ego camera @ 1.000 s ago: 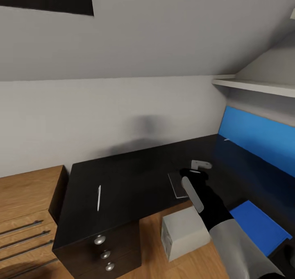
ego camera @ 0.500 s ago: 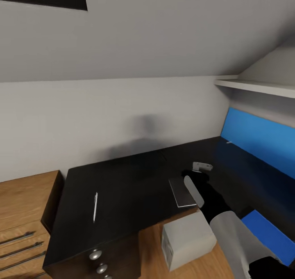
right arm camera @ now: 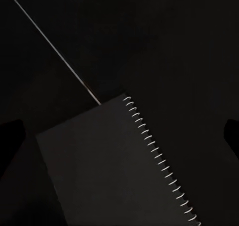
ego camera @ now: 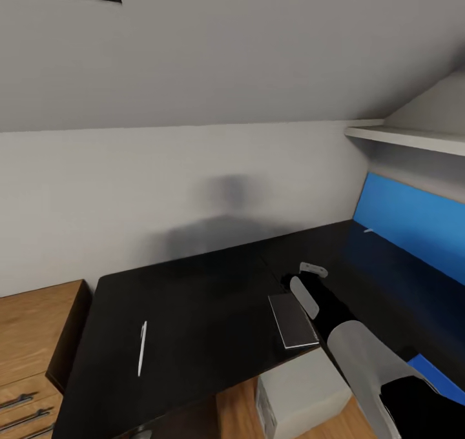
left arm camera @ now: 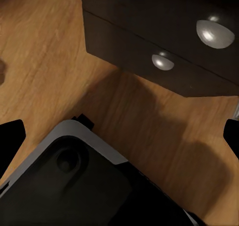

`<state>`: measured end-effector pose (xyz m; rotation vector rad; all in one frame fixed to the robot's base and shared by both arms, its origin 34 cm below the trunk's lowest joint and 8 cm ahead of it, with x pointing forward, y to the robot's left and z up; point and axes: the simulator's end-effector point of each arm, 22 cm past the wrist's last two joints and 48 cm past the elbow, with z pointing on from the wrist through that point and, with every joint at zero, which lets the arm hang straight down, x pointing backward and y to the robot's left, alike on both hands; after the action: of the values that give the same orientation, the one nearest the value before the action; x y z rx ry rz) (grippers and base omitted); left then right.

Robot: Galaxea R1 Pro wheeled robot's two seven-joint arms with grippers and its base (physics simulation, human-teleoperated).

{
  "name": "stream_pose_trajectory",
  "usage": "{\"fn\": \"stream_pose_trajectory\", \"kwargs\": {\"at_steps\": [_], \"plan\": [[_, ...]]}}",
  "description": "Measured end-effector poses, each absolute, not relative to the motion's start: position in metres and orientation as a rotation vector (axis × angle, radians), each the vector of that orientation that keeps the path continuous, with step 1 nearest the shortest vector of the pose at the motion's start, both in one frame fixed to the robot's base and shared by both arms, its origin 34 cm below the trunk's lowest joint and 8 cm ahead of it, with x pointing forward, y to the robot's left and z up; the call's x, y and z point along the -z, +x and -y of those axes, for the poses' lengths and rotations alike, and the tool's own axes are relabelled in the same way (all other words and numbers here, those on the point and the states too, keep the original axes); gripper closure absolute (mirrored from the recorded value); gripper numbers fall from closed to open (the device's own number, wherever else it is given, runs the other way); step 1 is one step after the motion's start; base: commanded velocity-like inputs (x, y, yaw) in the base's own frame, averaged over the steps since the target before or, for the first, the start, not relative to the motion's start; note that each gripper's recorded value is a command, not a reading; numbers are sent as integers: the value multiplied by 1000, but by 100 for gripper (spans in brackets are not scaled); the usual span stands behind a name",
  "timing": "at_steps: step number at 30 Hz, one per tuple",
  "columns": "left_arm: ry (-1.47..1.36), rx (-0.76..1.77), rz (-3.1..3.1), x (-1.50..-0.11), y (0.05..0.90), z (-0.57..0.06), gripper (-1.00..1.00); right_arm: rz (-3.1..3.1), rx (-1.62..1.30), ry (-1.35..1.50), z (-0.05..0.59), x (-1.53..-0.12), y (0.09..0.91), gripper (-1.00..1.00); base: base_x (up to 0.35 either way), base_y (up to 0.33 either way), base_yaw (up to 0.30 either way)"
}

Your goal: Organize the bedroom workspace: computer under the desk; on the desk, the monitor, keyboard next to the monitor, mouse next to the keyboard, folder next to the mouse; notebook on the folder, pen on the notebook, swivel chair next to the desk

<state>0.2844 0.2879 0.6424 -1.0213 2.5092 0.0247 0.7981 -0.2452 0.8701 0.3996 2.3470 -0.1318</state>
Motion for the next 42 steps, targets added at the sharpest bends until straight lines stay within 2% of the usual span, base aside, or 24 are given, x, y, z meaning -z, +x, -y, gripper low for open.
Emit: {"fn": "stream_pose_trajectory", "kwargs": {"at_steps": [42], "plan": [[-1285,-198,-2559,-610,197,-330,-100,-2375,48,477,243,-864,804,-100,3,0,0]]}}
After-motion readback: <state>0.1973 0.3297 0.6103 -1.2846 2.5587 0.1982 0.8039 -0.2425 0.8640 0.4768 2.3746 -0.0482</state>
